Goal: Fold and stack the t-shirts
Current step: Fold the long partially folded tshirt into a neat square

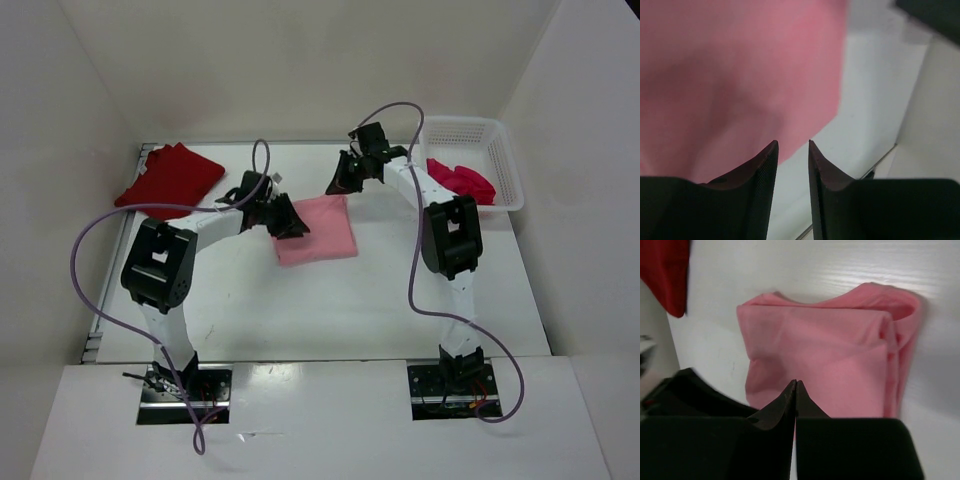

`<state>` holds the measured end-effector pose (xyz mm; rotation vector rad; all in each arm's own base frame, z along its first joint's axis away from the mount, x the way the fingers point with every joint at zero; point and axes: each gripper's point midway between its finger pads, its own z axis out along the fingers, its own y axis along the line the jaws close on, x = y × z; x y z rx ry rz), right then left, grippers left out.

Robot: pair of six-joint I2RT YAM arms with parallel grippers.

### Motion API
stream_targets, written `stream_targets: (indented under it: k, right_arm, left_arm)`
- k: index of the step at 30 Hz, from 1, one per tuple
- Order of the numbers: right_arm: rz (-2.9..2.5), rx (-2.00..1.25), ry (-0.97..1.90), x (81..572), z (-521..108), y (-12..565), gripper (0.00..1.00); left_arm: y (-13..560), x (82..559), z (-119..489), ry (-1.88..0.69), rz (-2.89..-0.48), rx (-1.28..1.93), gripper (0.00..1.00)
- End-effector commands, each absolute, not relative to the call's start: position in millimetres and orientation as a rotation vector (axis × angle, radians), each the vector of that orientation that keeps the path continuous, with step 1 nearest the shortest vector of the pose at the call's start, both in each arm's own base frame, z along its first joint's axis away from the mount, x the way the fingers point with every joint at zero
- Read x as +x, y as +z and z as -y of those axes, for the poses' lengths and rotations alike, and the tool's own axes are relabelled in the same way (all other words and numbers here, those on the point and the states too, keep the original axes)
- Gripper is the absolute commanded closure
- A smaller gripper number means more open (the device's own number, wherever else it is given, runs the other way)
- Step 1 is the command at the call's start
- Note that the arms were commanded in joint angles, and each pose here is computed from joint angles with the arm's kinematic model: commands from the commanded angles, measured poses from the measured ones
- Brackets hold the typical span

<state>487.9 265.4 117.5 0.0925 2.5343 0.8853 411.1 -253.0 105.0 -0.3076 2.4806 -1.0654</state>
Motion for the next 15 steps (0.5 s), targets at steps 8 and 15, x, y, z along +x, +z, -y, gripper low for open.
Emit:
stream_targets:
  k: [8, 15]
  right_arm:
    - [-2.583, 0.05, 1.006, 495, -294, 67, 0.98]
    - [-2.612, 0.134, 1.005, 521, -281, 34, 1.0]
  left_arm:
    - [60, 365, 223, -1.066, -2.559, -0.416, 0.63]
    - [62, 344, 217, -1.067, -2.566, -0.433, 0.6]
